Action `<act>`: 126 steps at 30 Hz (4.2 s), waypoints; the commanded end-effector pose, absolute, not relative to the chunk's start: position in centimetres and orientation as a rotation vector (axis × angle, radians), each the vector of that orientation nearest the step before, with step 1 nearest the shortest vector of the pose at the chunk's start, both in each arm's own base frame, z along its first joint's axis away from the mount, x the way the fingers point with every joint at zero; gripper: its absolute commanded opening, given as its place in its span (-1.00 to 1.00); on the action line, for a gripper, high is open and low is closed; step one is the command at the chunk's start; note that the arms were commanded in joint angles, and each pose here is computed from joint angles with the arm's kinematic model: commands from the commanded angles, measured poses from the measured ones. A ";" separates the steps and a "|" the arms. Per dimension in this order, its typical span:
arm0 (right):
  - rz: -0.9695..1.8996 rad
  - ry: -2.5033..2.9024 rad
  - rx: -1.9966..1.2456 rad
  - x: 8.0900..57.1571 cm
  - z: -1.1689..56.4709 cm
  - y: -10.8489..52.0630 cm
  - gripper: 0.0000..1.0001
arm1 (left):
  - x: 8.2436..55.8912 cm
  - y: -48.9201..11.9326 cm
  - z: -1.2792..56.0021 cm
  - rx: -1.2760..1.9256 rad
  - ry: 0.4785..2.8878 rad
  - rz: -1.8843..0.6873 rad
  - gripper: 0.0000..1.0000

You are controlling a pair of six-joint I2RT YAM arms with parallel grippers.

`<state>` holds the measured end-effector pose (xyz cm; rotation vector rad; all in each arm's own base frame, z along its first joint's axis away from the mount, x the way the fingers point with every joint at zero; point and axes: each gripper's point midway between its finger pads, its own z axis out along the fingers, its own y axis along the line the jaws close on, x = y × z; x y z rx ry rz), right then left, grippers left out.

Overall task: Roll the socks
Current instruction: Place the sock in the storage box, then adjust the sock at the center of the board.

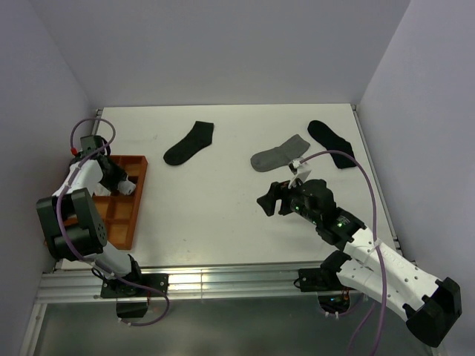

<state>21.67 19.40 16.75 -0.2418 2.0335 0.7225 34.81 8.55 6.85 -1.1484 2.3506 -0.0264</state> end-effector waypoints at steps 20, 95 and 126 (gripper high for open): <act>0.711 2.002 -0.257 22.2 17.1 19.6 0.67 | 31.6 7.8 3.1 -1.230 2.471 -0.025 -0.99; 0.178 2.615 0.012 43.9 0.5 18.0 -0.09 | 26.0 -1.9 22.8 -0.532 1.906 -0.405 0.95; 0.490 2.447 -0.307 39.3 10.1 27.1 -0.08 | 26.6 -3.5 21.6 -0.464 1.953 -0.491 0.91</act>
